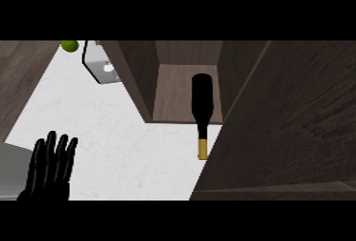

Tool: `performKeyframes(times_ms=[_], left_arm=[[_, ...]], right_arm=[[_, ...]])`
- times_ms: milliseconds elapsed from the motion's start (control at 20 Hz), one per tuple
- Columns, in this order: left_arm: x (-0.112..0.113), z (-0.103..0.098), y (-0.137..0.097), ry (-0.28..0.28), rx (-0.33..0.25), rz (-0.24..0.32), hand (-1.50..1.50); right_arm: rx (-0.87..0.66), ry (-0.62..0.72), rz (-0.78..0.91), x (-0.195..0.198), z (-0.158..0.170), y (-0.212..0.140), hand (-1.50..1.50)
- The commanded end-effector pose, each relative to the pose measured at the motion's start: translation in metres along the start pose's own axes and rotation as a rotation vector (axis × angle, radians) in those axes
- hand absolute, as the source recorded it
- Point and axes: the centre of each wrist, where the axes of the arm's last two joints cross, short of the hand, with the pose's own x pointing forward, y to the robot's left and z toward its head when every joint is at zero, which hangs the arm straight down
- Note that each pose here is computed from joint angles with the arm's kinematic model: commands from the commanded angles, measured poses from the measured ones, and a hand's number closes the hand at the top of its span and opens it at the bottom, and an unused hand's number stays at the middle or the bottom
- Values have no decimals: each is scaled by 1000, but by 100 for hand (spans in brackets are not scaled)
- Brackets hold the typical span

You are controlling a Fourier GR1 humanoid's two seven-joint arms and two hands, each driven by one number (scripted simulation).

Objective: Pick up the wine, place it into the cabinet and close the cabinet

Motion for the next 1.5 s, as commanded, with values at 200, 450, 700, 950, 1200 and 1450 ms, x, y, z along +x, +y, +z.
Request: performKeyframes(times_ms=[200,450,700,950,1200,1450], left_arm=[[20,9,37,12,2,18,-150],[31,0,60,-18,-4,10,-150],[48,-3,79,-22,-57,15,-150],[57,-4,94,-23,-61,31,-150],[64,-20,107,-46,-67,45,-150],[70,-19,119,-52,-70,50,-150]], right_arm=[[145,-125,-59,28,-24,34,150],[126,-144,-40,29,-56,42,150],[51,-142,-20,28,-95,42,150],[33,-94,-23,40,-136,39,150],[31,-68,21,57,-195,25,150],[-1,-70,29,84,-242,16,150]])
